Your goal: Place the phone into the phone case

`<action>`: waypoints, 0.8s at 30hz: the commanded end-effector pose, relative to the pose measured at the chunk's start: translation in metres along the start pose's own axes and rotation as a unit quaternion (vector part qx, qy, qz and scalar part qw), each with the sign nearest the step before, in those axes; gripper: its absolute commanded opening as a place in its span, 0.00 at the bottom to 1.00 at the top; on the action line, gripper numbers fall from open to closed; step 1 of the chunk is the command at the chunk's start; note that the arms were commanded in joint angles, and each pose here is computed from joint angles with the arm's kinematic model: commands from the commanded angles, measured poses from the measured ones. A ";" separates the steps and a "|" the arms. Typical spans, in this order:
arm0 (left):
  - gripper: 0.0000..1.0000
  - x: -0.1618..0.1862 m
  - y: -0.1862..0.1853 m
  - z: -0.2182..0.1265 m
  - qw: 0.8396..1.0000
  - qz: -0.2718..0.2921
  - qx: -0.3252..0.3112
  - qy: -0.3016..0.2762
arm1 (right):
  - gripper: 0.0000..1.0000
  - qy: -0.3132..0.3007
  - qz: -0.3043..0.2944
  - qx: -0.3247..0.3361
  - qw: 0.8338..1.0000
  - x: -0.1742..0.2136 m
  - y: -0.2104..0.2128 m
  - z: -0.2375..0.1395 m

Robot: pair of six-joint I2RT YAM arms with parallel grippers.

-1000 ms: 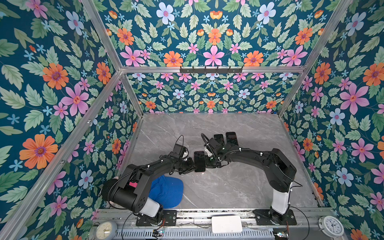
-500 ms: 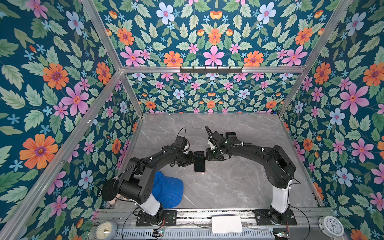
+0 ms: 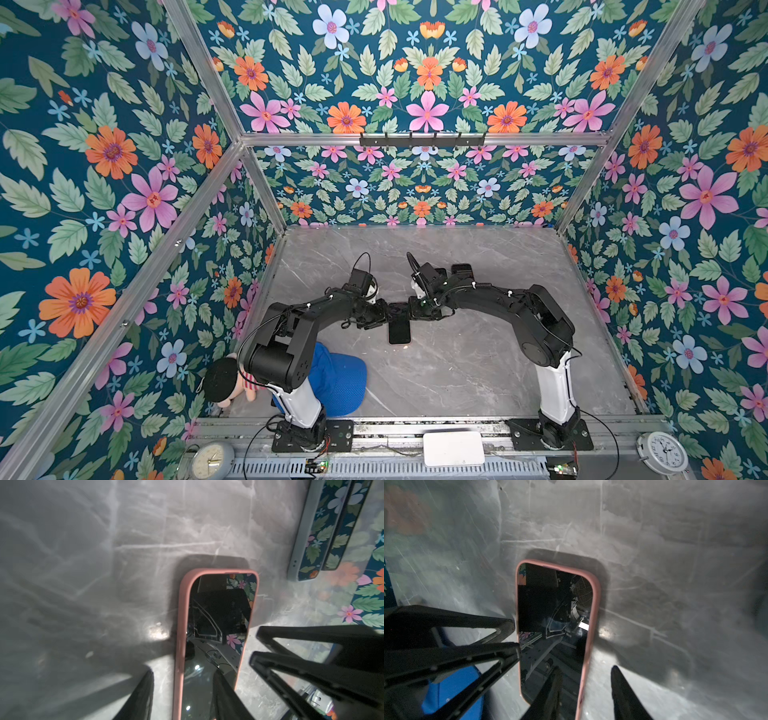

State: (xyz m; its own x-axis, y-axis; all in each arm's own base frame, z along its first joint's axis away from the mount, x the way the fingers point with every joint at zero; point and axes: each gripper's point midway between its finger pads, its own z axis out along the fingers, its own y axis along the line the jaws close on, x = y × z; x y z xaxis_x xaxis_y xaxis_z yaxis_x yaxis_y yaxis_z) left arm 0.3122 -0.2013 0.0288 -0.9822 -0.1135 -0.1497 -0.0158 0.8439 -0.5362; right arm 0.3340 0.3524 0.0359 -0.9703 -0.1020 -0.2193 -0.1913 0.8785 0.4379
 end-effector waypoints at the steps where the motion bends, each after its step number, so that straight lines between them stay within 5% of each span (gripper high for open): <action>1: 0.46 0.003 0.007 0.005 1.000 -0.002 -0.010 0.004 | 0.40 -0.004 -0.003 -0.006 1.000 -0.004 0.001 0.005; 24: 0.14 0.019 0.011 0.017 1.000 -0.015 0.010 0.015 | 0.13 0.005 0.009 -0.025 1.000 0.001 0.003 0.015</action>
State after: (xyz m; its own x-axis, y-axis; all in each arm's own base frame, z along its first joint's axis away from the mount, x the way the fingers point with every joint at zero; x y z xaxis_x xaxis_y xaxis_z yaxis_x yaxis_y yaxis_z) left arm 0.3138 -0.2101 0.0209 -0.9757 -0.1281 -0.1779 0.0038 0.8016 -0.5978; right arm 0.3382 0.3581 0.0282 -0.9752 -0.0744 -0.2083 -0.1677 0.8629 0.4767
